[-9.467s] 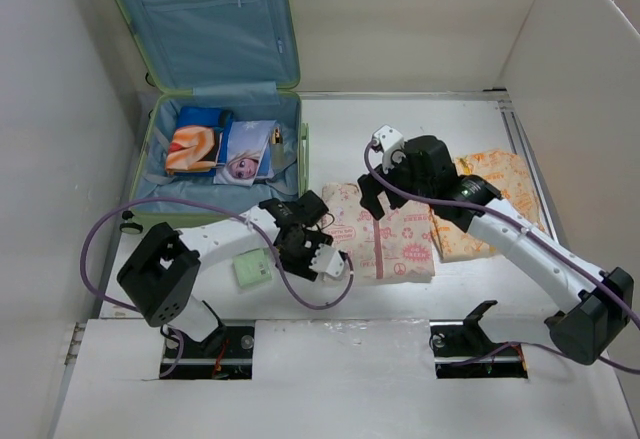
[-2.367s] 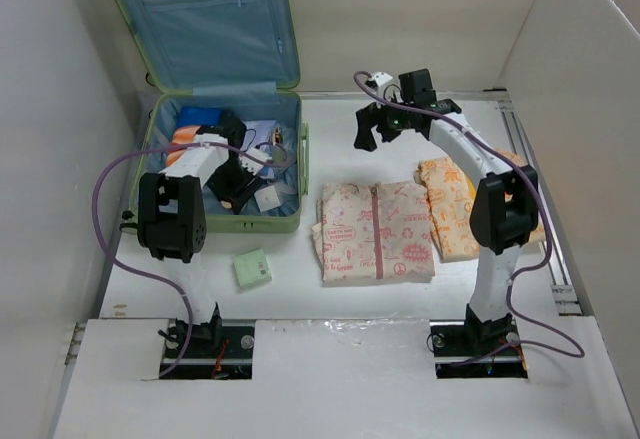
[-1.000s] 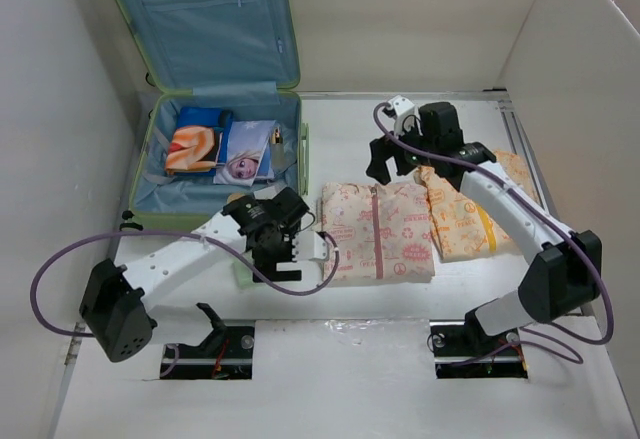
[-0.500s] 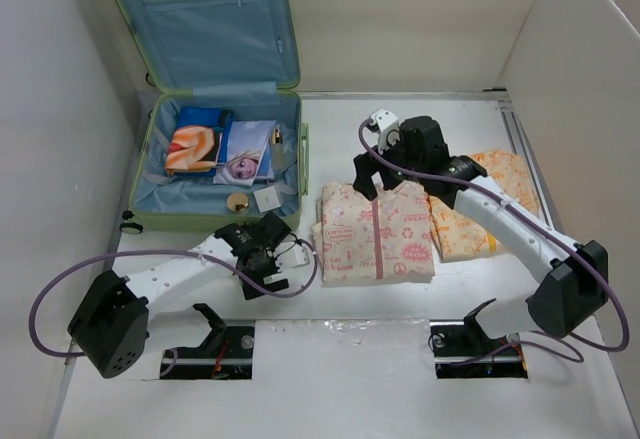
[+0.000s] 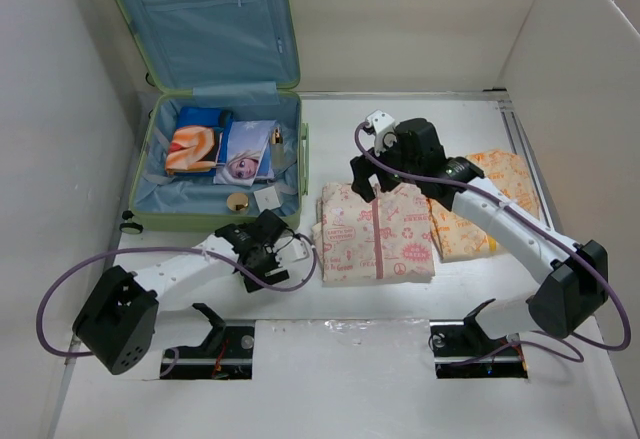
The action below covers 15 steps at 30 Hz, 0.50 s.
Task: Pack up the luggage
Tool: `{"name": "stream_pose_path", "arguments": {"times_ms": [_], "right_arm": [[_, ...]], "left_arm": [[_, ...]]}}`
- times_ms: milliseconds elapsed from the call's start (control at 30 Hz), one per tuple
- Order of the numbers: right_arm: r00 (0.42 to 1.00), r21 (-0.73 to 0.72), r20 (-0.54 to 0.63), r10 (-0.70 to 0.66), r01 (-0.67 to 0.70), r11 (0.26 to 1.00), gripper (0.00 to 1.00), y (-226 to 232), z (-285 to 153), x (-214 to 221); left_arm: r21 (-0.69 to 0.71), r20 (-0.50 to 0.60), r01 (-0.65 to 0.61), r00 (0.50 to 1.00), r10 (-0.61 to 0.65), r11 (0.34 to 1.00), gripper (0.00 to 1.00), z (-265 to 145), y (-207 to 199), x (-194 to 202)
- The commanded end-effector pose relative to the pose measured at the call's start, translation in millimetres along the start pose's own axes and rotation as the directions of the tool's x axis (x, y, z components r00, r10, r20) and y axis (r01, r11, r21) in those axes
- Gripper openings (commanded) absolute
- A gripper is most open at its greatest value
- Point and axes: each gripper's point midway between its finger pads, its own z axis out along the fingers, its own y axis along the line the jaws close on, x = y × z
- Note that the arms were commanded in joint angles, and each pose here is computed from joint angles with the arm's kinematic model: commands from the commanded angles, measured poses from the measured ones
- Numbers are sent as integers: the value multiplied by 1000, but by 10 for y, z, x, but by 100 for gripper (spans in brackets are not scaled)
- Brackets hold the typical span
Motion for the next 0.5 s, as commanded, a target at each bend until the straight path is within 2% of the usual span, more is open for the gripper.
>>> {"name": "stream_pose_path", "arguments": {"times_ms": [0, 67, 200, 233, 333, 467], "right_arm": [[996, 19, 79, -30, 28, 999, 100, 29, -173, -293], [996, 19, 79, -30, 28, 999, 100, 29, -173, -293], [995, 20, 90, -31, 30, 999, 100, 30, -189, -339], [995, 20, 90, -31, 30, 999, 100, 30, -189, -340], [995, 12, 91, -41, 40, 999, 100, 34, -147, -393], [994, 5, 95, -61, 61, 998, 100, 27, -74, -483]], "left_arm": [[86, 51, -55, 997, 51, 995, 71, 17, -151, -37], [103, 104, -99, 991, 89, 990, 46, -146, -170, -114], [82, 161, -127, 981, 112, 989, 11, -403, -122, -228], [92, 175, -129, 978, 111, 987, 7, -457, -124, -268], [101, 232, -149, 965, 123, 984, 7, -753, -91, -439], [65, 385, -175, 913, 137, 982, 7, -1350, 75, -903]]}}
